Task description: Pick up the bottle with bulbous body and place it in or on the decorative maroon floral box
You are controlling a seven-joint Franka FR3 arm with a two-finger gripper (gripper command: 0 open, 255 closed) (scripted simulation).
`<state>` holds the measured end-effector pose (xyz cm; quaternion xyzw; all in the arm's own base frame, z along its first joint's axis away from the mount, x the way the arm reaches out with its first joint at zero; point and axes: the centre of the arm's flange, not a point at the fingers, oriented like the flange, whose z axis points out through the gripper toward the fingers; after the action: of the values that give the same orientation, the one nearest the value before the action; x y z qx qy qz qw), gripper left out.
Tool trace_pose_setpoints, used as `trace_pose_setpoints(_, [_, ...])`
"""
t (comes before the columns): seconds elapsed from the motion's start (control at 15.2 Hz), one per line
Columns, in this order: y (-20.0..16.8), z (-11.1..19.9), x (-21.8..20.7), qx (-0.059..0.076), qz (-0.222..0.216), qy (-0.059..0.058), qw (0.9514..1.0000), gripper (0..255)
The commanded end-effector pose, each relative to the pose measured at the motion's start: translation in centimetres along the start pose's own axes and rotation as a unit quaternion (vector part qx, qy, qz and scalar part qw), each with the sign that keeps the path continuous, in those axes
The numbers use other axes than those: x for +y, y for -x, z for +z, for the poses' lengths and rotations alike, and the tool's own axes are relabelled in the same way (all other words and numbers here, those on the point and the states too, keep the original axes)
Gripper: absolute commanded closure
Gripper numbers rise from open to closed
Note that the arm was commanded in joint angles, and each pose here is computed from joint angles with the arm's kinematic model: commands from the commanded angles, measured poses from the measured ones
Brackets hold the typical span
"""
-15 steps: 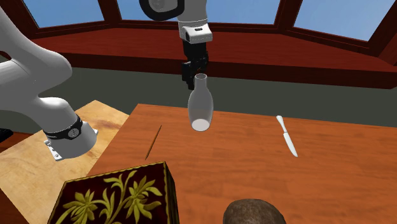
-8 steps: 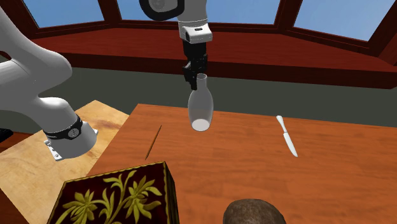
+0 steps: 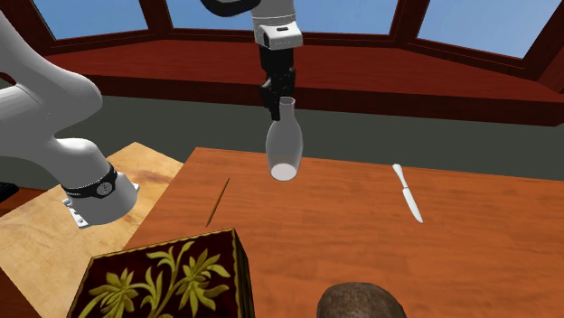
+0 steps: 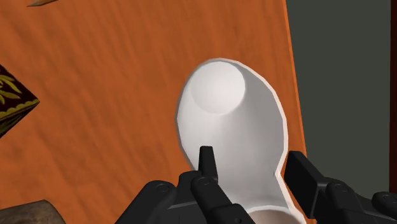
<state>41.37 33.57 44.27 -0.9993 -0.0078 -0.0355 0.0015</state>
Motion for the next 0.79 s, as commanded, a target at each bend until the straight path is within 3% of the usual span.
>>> trace_pose_setpoints(0.0, [-0.1, -1.0, 0.2, 0.0, 0.0, 0.0, 1.0, 255])
trace_pose_setpoints(0.73, [-0.5, -6.8, 0.1, 0.0, 0.0, 0.0, 1.0, 255])
